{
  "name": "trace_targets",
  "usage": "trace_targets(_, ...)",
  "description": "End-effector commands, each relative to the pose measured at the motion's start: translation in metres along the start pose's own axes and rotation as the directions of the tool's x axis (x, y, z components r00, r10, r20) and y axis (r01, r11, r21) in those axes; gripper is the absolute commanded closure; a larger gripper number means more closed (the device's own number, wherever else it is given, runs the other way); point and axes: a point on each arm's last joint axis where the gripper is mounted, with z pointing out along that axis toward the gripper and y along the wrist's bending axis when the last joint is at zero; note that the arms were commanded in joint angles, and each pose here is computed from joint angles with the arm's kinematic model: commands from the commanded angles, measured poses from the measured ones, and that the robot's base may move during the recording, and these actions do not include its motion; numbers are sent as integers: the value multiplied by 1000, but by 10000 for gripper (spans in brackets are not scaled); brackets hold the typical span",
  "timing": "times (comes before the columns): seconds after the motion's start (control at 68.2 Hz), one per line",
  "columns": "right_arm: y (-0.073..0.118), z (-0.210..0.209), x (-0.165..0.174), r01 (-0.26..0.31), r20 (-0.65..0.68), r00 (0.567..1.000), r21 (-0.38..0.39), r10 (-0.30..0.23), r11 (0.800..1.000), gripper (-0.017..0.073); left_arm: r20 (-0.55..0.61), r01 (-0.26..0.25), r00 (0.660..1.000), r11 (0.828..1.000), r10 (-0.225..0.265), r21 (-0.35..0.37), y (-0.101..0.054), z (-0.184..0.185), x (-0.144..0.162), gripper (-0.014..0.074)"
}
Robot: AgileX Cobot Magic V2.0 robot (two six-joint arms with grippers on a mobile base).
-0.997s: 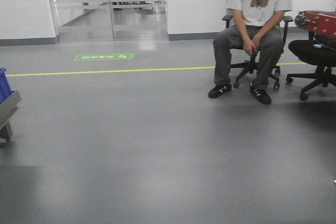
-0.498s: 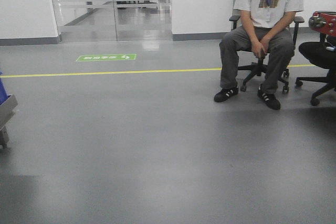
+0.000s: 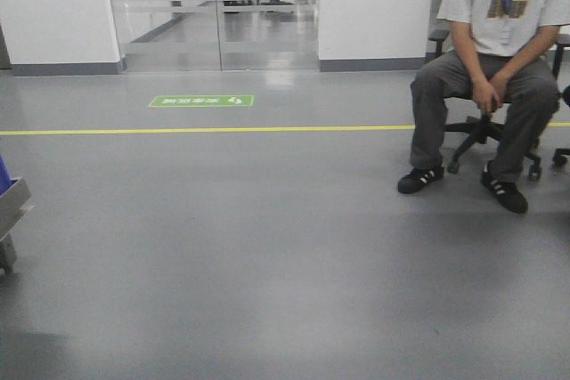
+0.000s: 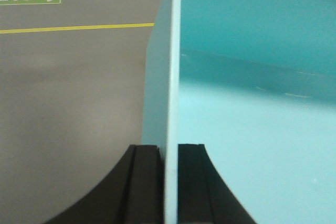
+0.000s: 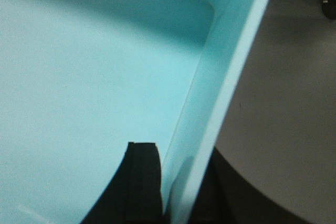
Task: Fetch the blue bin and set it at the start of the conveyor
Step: 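Carry the teal bin in both grippers across the floor toward the conveyor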
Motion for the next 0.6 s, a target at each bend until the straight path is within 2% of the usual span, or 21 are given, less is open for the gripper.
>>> trace_targets(0.0, 1, -4, -3, 28, 31, 999, -7, -28, 1000, 712, 103, 35, 994, 998, -41, 56, -6, -12, -13, 705)
trace_targets(0.586, 1, -4, -3, 28, 34, 999, -8, -28, 1000, 712, 103, 35, 994, 998, -41, 56, -6, -12, -13, 705)
